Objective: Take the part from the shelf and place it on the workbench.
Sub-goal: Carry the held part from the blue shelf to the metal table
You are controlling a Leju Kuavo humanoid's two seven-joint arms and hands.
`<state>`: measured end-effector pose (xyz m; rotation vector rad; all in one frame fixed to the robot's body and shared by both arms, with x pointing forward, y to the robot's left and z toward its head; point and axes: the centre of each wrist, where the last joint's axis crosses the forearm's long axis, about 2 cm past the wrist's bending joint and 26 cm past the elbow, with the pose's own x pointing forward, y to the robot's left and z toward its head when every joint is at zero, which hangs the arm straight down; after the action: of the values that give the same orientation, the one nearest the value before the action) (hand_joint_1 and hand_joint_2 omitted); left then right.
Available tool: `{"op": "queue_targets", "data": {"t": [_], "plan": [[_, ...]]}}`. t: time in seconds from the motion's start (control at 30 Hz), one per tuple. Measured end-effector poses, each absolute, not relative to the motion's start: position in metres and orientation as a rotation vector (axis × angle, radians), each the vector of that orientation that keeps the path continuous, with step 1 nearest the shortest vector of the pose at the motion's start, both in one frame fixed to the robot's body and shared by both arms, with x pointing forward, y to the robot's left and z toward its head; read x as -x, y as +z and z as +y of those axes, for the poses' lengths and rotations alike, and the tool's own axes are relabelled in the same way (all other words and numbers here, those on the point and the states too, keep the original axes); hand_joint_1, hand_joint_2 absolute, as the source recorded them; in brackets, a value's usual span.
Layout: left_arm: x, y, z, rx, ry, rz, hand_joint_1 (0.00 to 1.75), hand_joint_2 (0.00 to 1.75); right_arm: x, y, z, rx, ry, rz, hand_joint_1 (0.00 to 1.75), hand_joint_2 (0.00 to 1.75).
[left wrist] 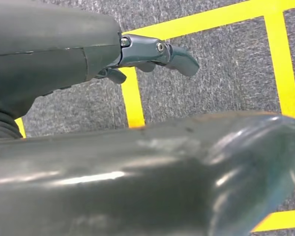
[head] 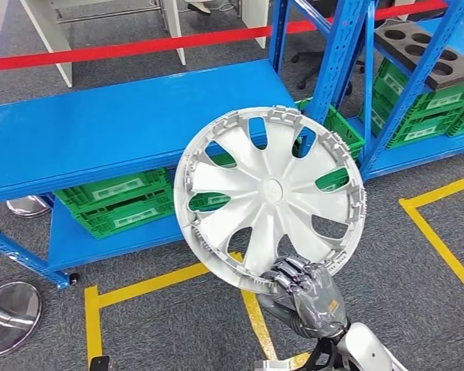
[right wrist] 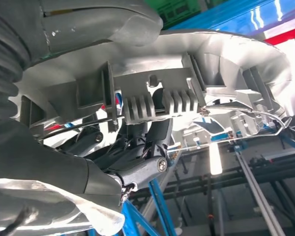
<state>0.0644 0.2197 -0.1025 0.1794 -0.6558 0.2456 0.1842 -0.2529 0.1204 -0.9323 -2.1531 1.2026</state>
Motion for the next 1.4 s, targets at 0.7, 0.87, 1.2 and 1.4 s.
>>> {"op": "queue_targets", "data": {"t": [0.7,0.87,1.2,1.4], "plan": [[-0.078,-0.099,0.213,-0.155,0.209,-0.667,0.00,0.00,-0.189,0.123,-0.254,0.979,1.261,-2.101,1.75,1.75],[-0.077,-0.099,0.213,-0.154,0.194,-0.669,0.00,0.00,-0.188,0.122,-0.254,0.980,1.269,-2.094,1.75,1.75],[-0.080,-0.099,0.213,-0.152,0.146,-0.686,0.00,0.00,-0.186,0.121,-0.257,0.980,1.295,-2.074,1.75,1.75],[-0.079,-0.099,0.212,-0.148,0.134,-0.681,0.00,0.00,-0.182,0.118,-0.260,0.976,1.318,-2.060,1.75,1.75]]}}
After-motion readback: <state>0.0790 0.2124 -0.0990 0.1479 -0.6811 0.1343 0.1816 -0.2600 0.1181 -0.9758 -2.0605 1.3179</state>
